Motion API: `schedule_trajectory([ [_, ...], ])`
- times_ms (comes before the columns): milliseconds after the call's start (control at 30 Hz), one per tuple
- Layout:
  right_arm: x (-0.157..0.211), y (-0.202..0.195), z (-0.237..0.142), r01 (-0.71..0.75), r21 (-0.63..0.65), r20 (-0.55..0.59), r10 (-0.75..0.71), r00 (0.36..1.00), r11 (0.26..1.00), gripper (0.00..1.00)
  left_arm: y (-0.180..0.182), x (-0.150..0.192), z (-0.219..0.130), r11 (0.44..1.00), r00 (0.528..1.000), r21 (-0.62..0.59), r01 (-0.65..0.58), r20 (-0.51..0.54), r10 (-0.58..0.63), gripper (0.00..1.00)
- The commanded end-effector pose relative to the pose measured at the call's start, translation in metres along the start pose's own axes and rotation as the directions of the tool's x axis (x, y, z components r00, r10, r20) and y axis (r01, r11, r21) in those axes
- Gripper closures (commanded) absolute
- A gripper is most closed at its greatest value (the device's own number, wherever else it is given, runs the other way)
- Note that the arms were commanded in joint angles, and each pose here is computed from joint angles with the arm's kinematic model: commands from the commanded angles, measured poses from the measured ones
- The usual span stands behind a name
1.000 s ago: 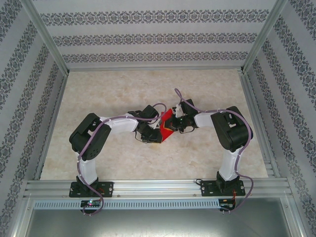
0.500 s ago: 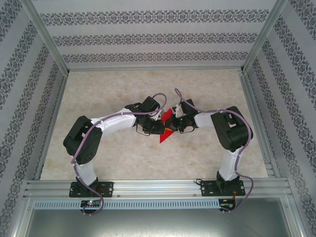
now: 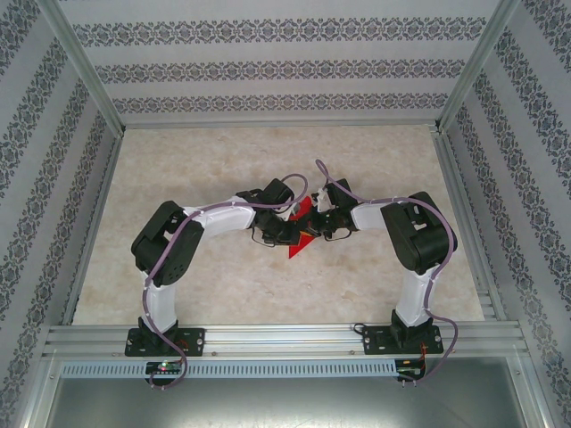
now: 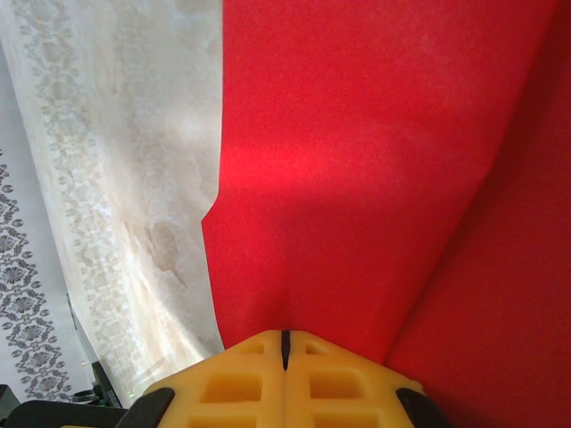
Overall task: Fold a paper plane with a square sheet of paper (pick it up from the middle)
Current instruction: Fourth fold the wing at the center of the table.
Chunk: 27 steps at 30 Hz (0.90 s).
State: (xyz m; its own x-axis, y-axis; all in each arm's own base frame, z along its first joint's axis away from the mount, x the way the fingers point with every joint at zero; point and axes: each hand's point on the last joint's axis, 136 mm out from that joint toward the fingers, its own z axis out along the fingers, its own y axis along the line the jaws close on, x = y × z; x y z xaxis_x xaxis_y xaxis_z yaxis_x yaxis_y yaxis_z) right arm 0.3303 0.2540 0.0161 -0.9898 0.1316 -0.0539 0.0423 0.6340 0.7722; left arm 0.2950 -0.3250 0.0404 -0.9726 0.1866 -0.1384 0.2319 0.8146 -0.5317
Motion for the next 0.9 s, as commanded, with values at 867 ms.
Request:
schedule_trajectory([
  [867,0.009,-0.047,0.001,-0.079,0.135,-0.005,0.080,0.997,0.988,0.96,0.001,0.004,-0.011,0.999,0.998,-0.009,-0.049,0.039,0.049,0.83],
])
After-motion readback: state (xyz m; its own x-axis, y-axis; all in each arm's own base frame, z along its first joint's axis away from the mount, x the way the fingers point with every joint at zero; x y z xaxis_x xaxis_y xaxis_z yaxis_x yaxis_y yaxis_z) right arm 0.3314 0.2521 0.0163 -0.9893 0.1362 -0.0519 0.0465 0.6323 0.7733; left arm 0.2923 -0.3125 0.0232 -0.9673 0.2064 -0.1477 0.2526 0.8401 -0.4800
